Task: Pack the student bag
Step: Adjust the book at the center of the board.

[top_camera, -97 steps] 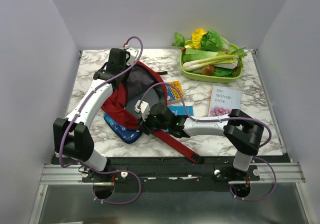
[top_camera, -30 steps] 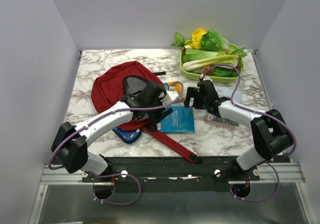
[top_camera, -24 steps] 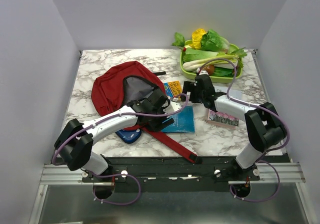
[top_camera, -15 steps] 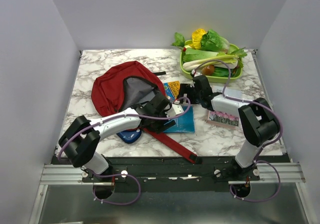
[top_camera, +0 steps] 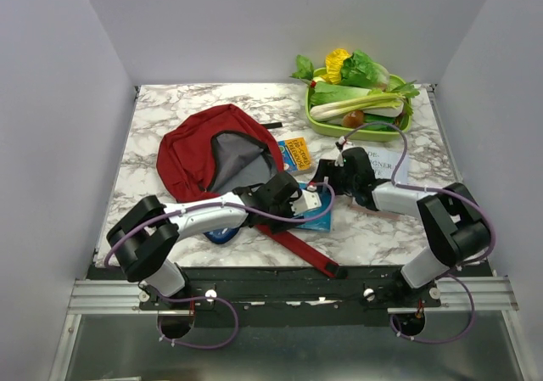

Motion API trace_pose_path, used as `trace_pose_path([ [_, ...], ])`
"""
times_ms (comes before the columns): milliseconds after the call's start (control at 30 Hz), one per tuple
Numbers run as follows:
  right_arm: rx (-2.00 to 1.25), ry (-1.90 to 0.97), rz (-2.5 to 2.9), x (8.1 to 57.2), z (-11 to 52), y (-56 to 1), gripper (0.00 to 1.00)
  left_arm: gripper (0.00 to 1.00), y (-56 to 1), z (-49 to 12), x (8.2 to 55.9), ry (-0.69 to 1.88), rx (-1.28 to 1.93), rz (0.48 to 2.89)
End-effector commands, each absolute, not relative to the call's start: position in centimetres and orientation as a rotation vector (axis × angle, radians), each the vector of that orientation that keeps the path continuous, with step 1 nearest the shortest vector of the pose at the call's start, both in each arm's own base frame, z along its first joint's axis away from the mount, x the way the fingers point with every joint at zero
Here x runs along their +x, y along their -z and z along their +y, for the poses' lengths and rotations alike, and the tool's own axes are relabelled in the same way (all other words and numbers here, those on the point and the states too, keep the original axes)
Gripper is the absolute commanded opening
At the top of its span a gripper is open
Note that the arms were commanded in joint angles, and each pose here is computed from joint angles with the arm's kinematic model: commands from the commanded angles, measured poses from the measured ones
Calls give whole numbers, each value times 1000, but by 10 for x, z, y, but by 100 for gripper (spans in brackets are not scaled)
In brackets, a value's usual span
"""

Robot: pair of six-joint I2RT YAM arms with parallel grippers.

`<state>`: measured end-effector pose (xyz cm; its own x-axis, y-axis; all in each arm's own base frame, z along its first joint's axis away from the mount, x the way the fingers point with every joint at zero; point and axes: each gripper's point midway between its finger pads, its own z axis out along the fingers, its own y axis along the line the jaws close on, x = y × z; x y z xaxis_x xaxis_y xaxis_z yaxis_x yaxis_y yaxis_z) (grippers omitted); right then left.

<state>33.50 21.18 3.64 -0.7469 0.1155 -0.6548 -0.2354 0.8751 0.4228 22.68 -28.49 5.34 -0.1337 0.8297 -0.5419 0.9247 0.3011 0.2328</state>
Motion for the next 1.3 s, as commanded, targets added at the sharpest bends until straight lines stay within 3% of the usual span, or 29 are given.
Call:
trace_pose_path([
  [0,-69,-767,2447,282,214,-21,78,81,-44,-279,231,97,1581,1949],
  [300,-88,-878,2448,207,205,-45,67,81,-50,-287,247,-27,1569,1885],
  [433,-145,-856,2460,190,196,-53,67,82,-52,-290,253,-49,1547,1884],
  [600,-186,-653,2371,229,184,-83,78,82,-49,-289,256,-48,1507,1921],
  [733,-198,-531,2383,260,185,-72,82,81,-42,-280,257,-42,1486,1975],
  [1033,-197,-548,2370,284,199,-48,82,81,-29,-264,256,-46,1495,2013],
  [1267,-147,-483,2328,306,193,-61,83,81,-41,-263,256,-24,1485,1993],
])
